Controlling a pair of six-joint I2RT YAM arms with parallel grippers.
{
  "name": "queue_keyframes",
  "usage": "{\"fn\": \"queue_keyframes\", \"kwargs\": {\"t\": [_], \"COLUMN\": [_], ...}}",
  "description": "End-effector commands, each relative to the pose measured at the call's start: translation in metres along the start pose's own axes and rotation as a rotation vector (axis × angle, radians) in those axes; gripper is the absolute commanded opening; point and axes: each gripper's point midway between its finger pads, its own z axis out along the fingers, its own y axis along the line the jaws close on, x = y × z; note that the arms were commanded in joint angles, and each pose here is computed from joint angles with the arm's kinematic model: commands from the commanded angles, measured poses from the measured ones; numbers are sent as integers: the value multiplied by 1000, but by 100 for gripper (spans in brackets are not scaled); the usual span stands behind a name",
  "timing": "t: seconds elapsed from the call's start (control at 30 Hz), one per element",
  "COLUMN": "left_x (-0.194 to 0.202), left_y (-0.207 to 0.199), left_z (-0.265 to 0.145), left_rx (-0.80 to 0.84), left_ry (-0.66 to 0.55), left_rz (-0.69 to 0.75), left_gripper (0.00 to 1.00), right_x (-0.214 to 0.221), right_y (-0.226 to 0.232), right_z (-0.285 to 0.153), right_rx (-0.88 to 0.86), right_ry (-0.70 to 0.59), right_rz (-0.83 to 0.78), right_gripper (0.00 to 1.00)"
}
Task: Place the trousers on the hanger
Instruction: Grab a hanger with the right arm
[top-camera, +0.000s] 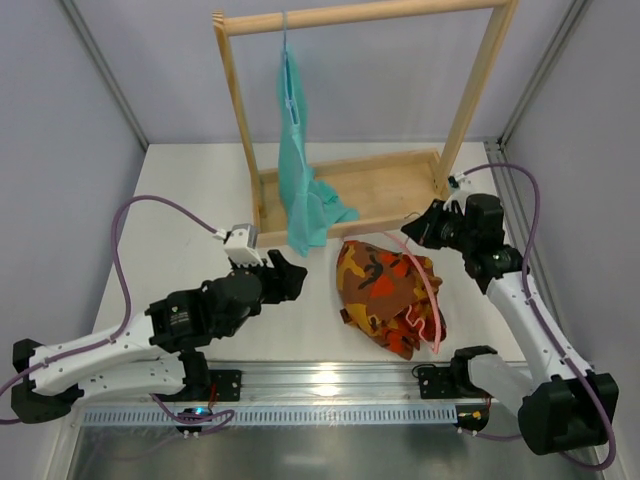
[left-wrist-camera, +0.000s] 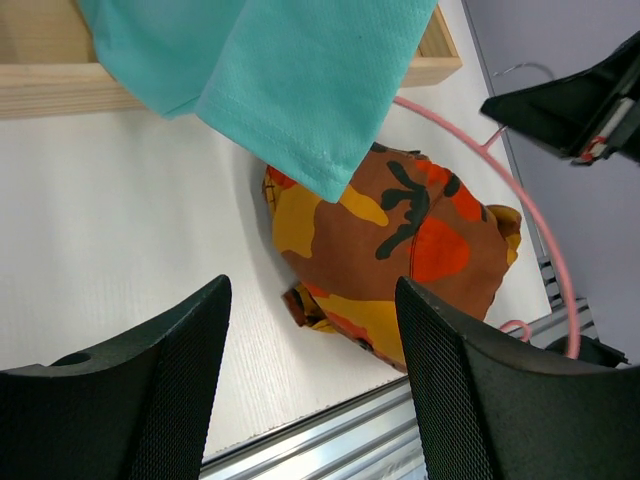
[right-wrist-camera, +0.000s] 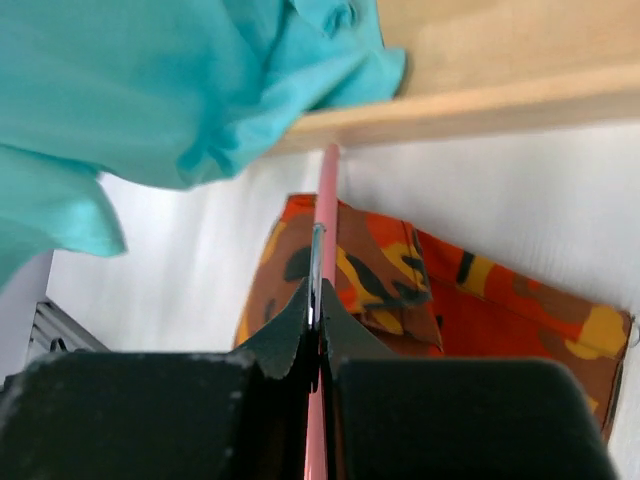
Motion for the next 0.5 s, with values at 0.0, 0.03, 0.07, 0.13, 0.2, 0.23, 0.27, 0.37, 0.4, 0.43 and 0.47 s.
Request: {"fn": "queue_keyframes", "kwargs": {"t": [0.0,0.03,0.07,0.13,0.2,0.23,0.27,0.37,0.4,0.43,0.47], "left_x": [-25,-25,-29,-31,-39,-40,-42,-45,-45,-46,-44], "left_y": [-5,-5,-8,-8,-13,-14,-17,-32,-37,-41,-46], "left_z": [-5,-6,-7,-6,-9,-9,-9,-9,-8,-7,-3], "left_rx": [-1,-3,1,-11,-5,-8,1,55,70,82,86], "left_ry": [-71,-73,-78,-74,-83,-84,-85,-82,-82,-83,-73], "left_rz": [-26,-23,-25,-4,-2,5,0,-17,-21,-20,-4], "left_gripper": [67,67,67,67,67,67,67,67,67,67,67], "right_x": [-77,-98,-106,-115,-137,-144,-161,-193,-200,-214,-221], "right_y": [51,70,76,87,109,115,131,161,168,181,183], "right_z": [-29,-41,-46,-52,-69,-67,-80,-93,-95,-106,-101], "right_rx": [6,-12,-14,-10,-27,-31,-48,-75,-79,-87,-81], "right_ry": [-190,-236,-248,-248,-293,-290,-324,-377,-394,-441,-445], "right_rz": [-139,-172,-182,-197,-232,-242,-274,-326,-334,-348,-346], "right_gripper": [4,4,4,4,4,4,4,4,4,4,4]}}
